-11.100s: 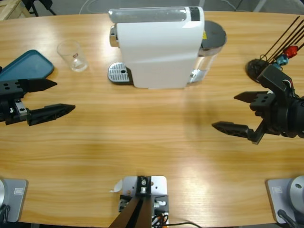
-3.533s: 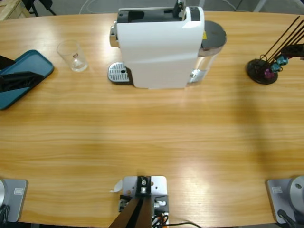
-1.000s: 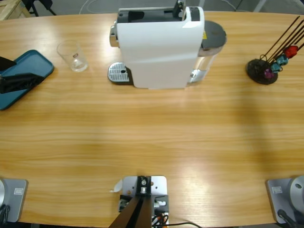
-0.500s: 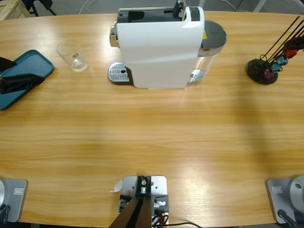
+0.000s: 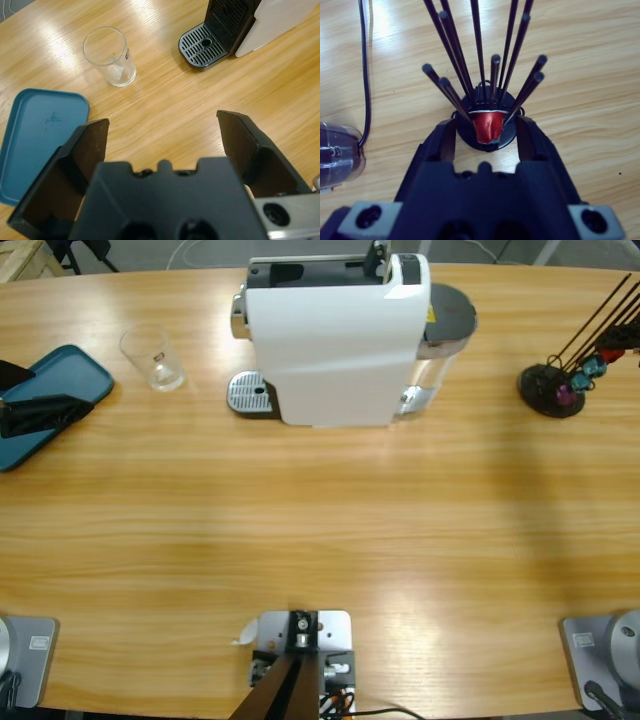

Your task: Pour coffee

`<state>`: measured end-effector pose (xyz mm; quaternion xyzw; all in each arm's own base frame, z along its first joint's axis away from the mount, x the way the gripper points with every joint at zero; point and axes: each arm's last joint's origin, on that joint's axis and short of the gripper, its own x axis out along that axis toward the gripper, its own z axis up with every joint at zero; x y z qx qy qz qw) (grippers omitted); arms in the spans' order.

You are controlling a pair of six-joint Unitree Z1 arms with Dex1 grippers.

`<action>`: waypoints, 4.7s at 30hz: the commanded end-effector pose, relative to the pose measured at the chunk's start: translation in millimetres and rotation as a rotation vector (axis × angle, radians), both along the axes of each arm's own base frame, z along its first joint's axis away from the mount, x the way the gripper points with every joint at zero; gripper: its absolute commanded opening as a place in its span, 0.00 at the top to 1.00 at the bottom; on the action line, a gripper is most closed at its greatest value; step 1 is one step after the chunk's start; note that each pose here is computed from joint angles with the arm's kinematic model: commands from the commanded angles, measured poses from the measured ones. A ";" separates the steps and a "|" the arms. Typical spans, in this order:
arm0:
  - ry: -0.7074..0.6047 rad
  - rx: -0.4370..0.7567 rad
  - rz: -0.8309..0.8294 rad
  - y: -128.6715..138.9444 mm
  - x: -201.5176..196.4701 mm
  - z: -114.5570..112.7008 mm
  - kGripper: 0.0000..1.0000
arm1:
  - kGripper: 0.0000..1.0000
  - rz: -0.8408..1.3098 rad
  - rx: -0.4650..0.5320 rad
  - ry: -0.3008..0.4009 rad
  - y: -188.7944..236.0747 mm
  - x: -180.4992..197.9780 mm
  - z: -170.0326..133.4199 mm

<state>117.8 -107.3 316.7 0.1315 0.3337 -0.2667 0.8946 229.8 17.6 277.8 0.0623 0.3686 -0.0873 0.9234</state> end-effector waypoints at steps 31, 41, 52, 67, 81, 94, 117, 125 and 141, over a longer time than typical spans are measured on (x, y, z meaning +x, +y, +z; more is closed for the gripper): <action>0.013 0.017 0.013 0.1 -0.4 -9.4 0.07 | 1.00 -0.002 -0.033 0.044 0.0 -3.0 -21.0; 0.011 0.015 0.013 0.6 -0.9 -8.9 0.07 | 1.00 0.008 -0.035 -0.045 -1.3 -12.9 18.9; 0.011 0.015 0.014 0.1 -0.4 -9.3 0.07 | 1.00 0.013 -0.058 -0.086 -2.7 -18.5 69.6; 0.007 0.005 0.012 1.4 -1.9 -7.8 0.07 | 1.00 0.948 -0.510 -0.255 85.3 -85.2 110.7; 0.008 0.002 0.008 2.0 -2.8 -8.7 0.07 | 1.00 1.546 -0.426 -0.321 227.9 -42.6 130.3; 0.014 0.006 0.007 0.5 -1.5 -10.0 0.07 | 1.00 1.634 -0.448 -0.309 288.9 29.2 95.4; 0.019 0.010 0.004 -1.8 0.5 -11.1 0.07 | 1.00 1.540 -0.536 -0.257 286.6 62.9 80.6; 0.018 0.009 0.004 -1.6 0.4 -10.9 0.07 | 1.00 1.526 -0.548 -0.236 287.9 68.0 73.8; 0.017 0.008 0.004 -1.5 0.3 -10.7 0.07 | 1.00 1.468 -0.570 -0.207 284.5 79.6 68.0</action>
